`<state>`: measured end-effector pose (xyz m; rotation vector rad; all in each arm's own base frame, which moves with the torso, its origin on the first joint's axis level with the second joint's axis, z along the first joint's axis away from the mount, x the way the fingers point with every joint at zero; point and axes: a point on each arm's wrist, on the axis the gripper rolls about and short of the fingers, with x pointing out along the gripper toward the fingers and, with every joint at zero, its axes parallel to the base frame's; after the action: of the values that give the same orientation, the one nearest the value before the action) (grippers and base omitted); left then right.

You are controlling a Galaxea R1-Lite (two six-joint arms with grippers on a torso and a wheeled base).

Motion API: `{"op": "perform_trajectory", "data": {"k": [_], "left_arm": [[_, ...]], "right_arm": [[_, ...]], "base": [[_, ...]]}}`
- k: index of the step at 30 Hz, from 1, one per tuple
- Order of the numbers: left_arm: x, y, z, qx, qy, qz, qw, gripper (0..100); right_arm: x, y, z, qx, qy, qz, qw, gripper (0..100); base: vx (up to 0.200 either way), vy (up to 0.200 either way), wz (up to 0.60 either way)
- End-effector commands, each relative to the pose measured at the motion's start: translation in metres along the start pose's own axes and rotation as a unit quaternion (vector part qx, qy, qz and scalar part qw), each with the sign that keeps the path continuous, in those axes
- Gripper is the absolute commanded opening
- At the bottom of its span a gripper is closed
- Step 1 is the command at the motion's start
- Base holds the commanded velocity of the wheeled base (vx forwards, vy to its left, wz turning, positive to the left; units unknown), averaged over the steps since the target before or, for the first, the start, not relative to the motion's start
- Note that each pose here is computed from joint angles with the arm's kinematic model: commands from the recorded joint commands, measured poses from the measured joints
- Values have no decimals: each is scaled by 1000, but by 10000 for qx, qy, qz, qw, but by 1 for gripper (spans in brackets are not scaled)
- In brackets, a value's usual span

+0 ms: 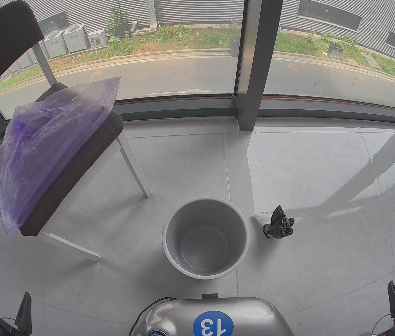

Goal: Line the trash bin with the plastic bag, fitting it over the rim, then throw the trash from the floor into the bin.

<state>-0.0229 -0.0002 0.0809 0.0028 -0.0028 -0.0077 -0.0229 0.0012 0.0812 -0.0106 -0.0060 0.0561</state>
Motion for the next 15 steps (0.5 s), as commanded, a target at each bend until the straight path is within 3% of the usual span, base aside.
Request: {"op": "perform_trajectory", "data": {"k": [1,15], "left_arm": [[0,0,-5,1,6,0,10000,100],[0,0,-5,1,6,0,10000,100]], "right_arm": [[0,0,-5,-1,6,3,10000,100],[0,0,-5,-1,6,3,10000,100]], "base": [[0,0,0],[0,0,0]]}}
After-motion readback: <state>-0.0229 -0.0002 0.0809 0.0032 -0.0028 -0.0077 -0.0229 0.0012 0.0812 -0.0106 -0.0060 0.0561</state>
